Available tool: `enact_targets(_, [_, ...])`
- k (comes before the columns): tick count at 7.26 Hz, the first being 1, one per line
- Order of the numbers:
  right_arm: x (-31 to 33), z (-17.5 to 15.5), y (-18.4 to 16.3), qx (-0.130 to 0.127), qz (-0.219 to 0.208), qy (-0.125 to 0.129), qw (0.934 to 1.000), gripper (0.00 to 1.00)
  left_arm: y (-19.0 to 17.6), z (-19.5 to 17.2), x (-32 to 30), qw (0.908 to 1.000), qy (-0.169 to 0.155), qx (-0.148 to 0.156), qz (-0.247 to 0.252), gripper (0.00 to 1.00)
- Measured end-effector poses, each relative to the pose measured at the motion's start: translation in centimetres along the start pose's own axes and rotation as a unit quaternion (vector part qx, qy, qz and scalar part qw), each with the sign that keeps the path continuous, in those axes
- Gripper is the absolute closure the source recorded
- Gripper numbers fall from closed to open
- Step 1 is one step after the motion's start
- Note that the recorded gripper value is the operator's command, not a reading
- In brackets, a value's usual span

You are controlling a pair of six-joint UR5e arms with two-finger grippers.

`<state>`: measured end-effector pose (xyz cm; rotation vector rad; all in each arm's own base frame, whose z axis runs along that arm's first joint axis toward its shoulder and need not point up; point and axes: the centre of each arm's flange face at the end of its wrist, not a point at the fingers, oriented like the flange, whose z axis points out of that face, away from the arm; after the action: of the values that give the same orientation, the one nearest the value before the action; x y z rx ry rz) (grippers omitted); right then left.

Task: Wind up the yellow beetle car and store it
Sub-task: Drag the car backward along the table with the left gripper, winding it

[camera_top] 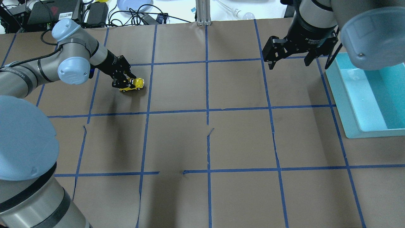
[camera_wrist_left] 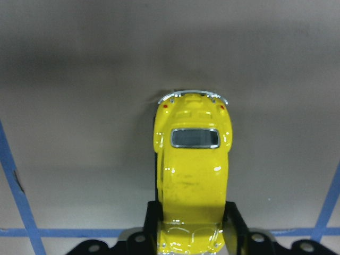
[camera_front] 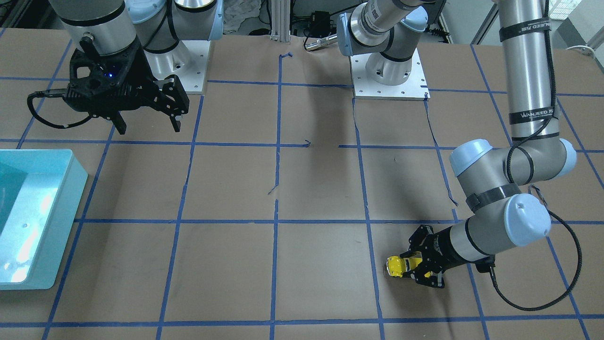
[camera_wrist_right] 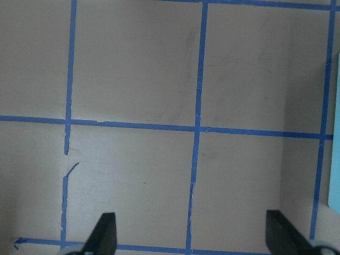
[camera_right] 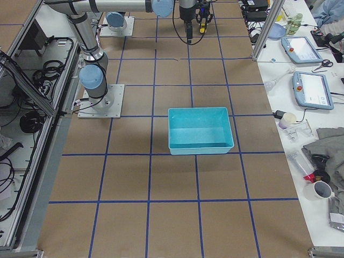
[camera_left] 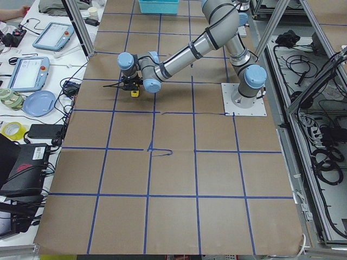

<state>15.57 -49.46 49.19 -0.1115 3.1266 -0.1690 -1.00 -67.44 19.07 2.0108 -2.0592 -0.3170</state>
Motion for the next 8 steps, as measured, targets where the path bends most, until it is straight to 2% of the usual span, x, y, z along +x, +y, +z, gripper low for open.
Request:
enact_targets(2, [0.0,0.0,0.0,0.0,0.0,-0.001,1.0,0.0,-1.6,-0.1,0.1,0.9997,-0.002,0.011,0.021,1.0])
enact_targets(8, [0.0,0.0,0.0,0.0,0.0,-0.001,1.0,0.0,-6.1,-1.6,-0.6,1.0,0.002,0.005,0.003,1.0])
